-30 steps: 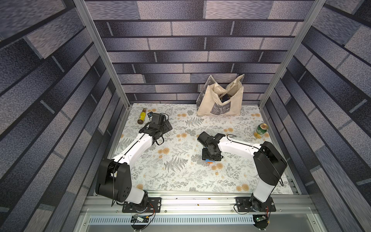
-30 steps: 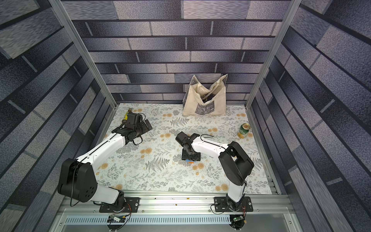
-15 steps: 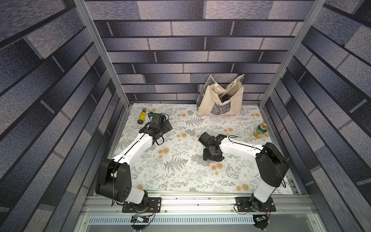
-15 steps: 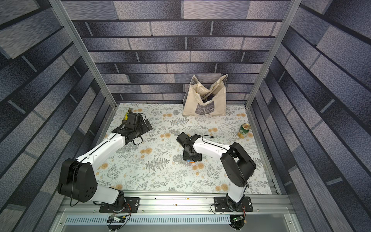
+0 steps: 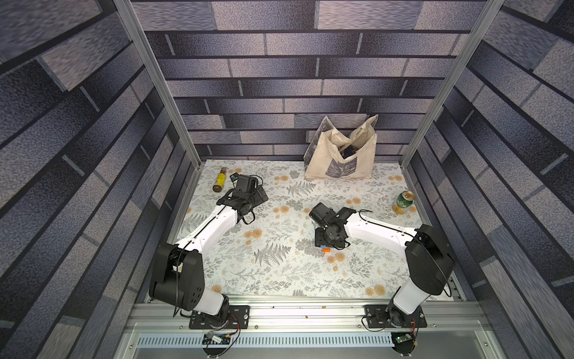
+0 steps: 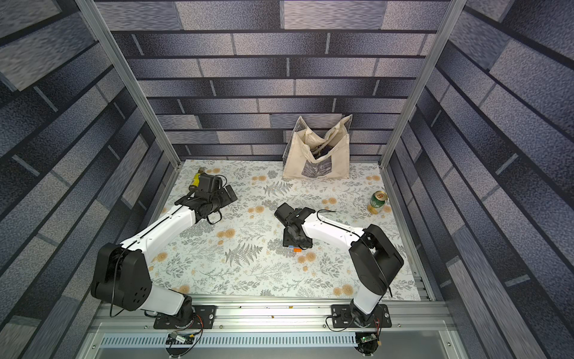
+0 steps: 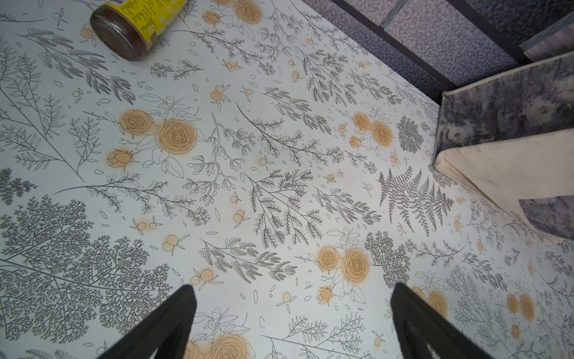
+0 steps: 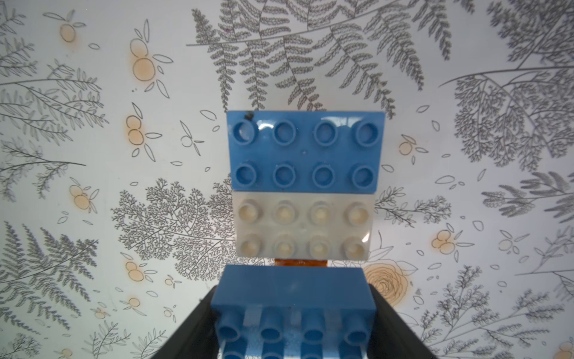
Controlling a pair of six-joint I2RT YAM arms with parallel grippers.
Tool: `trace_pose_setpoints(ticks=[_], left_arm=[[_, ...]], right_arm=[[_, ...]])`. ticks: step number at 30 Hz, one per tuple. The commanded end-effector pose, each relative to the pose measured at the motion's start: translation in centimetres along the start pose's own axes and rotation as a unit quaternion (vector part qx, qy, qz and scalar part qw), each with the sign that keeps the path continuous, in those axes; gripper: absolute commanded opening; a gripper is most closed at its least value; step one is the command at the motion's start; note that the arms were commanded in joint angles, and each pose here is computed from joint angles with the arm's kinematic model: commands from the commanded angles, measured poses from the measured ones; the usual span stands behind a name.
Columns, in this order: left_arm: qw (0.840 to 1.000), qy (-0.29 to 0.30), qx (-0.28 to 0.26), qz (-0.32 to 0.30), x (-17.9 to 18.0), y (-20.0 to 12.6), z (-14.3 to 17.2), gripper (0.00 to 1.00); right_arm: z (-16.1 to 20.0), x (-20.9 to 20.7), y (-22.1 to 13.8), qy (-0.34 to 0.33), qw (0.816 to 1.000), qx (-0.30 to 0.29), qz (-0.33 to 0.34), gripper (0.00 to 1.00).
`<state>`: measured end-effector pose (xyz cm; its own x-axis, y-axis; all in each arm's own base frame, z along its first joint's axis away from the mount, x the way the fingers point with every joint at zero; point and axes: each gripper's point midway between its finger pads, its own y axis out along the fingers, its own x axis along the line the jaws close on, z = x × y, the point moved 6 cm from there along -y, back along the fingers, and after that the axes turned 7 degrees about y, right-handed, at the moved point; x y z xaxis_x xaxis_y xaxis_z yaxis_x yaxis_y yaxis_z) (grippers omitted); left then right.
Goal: Assemble a rectangle with lego
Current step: Assemble the lego brick with the lego brick.
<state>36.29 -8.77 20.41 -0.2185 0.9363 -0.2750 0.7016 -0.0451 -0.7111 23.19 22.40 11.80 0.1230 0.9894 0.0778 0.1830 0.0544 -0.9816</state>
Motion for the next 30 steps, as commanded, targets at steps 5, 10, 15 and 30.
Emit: trace_pose_setpoints(ticks=[5,10,15,30], left_arm=[[1.0,0.012,-0.006,0.007,-0.7,-0.4,-0.6,1.0],[1.0,0.012,-0.006,0.007,-0.7,-0.4,-0.7,1.0],[1.0,0.012,-0.006,0.007,-0.7,-0.3,-0.7,1.0],[1.0,0.011,-0.008,0.005,-0.6,-0.3,-0.7,1.0]], right_arm=[[0.4,-0.6,1.5,-0.005,1.0,0.021,0.015,0.11],[0.2,-0.3,1.8,-0.004,1.0,0.024,0.011,0.12],[0.0,-0.5,2.1,-0.002,1.0,0.023,0.019,0.11],[0.0,-0.9,2.7,0.003,0.999,0.032,0.024,0.11]])
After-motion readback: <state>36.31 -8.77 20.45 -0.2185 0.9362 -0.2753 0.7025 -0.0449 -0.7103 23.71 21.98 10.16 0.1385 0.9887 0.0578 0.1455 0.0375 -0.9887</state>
